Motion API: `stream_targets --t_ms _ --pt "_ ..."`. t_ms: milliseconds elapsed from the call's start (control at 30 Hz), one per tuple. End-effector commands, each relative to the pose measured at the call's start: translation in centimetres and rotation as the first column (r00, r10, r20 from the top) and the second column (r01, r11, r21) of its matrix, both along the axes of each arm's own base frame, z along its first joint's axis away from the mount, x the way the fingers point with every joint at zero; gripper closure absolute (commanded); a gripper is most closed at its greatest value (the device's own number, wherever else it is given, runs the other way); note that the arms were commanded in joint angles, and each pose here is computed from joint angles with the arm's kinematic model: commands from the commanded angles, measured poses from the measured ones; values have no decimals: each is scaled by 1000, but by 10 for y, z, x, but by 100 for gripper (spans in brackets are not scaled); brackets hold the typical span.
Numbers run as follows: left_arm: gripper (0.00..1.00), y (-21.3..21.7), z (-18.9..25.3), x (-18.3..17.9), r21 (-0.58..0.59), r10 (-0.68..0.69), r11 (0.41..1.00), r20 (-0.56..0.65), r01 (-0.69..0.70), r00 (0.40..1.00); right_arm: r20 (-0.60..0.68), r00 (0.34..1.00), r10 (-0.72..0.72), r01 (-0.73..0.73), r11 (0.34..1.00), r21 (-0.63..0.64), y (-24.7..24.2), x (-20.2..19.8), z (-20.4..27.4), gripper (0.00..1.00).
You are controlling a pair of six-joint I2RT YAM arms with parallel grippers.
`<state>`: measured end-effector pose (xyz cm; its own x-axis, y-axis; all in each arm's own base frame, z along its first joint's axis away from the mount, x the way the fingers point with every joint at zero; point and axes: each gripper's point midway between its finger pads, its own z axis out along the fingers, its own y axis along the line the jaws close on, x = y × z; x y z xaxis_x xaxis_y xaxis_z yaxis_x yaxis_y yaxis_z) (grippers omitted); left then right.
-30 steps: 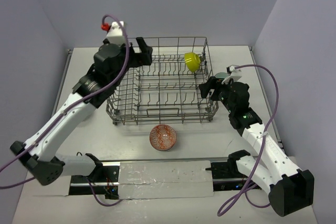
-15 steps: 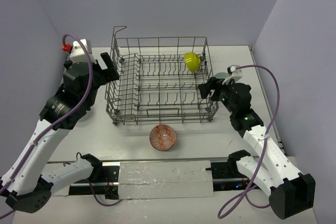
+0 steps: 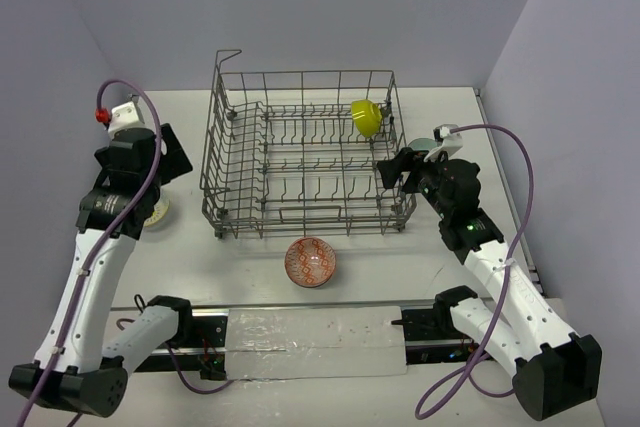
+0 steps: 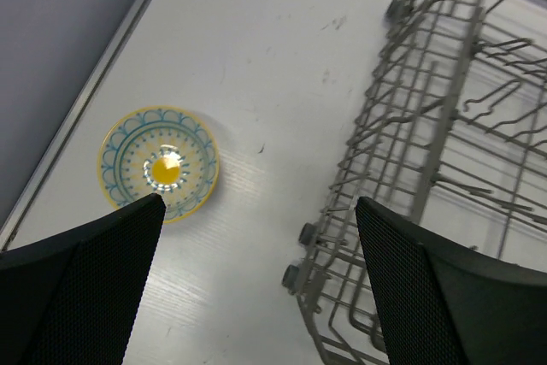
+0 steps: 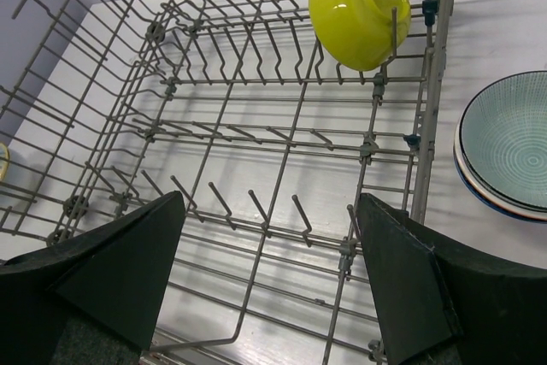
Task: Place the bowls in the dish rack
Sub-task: Pick up the bowl from the bowl.
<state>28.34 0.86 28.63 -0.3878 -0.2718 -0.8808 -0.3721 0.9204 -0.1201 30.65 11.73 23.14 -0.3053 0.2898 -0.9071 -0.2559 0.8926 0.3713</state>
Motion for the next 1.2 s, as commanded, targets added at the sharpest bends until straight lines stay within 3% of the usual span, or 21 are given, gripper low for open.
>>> stream_targets --t_ms 0,267,400,533,1167 --pt "1 6 -22 2 -43 -19 999 -41 17 999 54 999 7 -7 1000 6 0 2 17 11" --pt "1 25 -48 9 -51 58 997 -90 -63 994 48 999 10 -10 1000 5 1 3 16 11" --pt "1 23 -82 18 -93 51 993 -165 -67 985 51 999 7 -7 1000 4 0 2 16 11" --pt "1 29 -94 27 -140 58 987 -166 -82 984 53 999 4 -4 1000 4 -1 2 17 11" --pt "8 44 -147 42 -79 114 986 -345 -150 932 73 997 -14 15 1000 -1 -5 -1 23 11"
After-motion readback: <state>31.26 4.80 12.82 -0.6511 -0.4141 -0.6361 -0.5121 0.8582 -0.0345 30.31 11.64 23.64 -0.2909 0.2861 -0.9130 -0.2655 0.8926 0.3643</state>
